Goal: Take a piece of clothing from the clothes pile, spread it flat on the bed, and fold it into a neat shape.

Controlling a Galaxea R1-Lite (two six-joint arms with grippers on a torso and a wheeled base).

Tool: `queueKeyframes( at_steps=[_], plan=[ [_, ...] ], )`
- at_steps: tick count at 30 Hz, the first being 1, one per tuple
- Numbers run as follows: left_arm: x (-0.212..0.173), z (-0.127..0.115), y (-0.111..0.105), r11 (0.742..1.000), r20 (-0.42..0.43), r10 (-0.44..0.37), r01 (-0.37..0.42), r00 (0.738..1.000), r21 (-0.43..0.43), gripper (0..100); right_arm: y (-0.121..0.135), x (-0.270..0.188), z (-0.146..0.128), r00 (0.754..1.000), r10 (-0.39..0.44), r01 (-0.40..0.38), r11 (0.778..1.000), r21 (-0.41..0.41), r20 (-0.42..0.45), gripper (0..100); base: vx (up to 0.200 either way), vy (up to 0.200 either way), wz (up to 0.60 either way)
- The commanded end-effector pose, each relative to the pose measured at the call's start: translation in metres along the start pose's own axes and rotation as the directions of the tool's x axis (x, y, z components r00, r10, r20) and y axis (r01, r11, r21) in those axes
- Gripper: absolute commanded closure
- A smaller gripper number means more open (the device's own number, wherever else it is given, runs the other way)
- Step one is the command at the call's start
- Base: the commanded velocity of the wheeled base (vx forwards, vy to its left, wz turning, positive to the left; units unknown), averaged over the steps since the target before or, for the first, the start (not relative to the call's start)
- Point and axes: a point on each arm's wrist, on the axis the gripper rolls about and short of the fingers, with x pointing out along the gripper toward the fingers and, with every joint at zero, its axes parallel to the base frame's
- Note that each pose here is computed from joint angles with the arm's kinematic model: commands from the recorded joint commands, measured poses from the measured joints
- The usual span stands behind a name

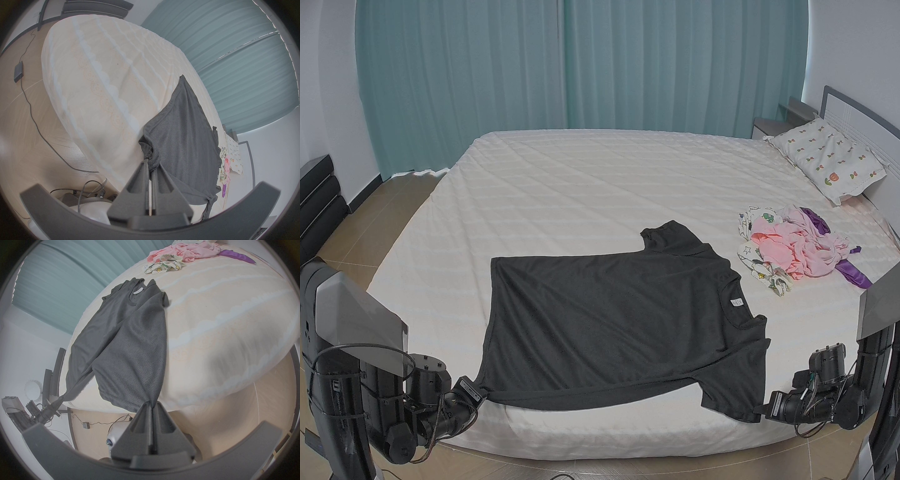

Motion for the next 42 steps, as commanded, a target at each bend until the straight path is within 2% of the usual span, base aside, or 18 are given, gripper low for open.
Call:
queueKeyframes(
  at_steps=[1,5,14,18,20,26,31,42],
  plan=[
    [-0.003,0.0,0.001,1.0,0.0,0.004,-0.004,1.0,0.0,100,0.0,-0.016,0.004,0.999,-0.004,0.004,1.0,0.012,0.037,100,0.0,0.0,0.0],
    [-0.004,0.0,0.001,1.0,0.005,0.004,-0.004,1.0,0.001,100,-0.002,-0.026,0.004,0.999,-0.022,0.021,1.0,0.018,0.031,100,0.0,0.0,0.0],
    [-0.014,0.004,-0.006,1.0,0.026,-0.02,0.02,0.999,0.013,100,-0.003,-0.053,0.0,0.998,-0.056,0.057,0.998,-0.025,0.018,100,0.0,0.0,0.0],
    [-0.023,0.004,-0.007,0.999,0.009,0.01,-0.011,1.0,0.034,100,-0.004,-0.056,-0.001,0.998,-0.065,0.065,0.998,-0.024,0.011,100,0.0,0.0,0.0],
    [-0.03,0.003,-0.007,0.996,-0.009,0.037,-0.036,0.999,0.076,100,-0.007,-0.06,-0.001,0.997,-0.074,0.075,0.997,-0.021,0.017,100,0.0,0.0,0.0],
    [-0.03,0.001,-0.004,0.991,-0.016,0.069,-0.067,0.997,0.117,100,-0.012,-0.065,-0.005,0.994,-0.104,0.103,0.994,-0.044,-0.02,100,0.0,0.0,0.0],
    [-0.03,-0.003,0.001,0.976,-0.023,0.126,-0.12,0.992,0.181,100,-0.012,-0.075,-0.011,0.992,-0.121,0.118,0.991,-0.058,-0.045,100,0.0,0.0,0.0],
    [-0.033,-0.015,0.003,0.96,-0.082,0.178,-0.154,0.981,0.234,100,-0.01,-0.085,-0.014,0.992,-0.123,0.12,0.99,-0.079,-0.039,100,0.0,0.0,0.0]
  ],
)
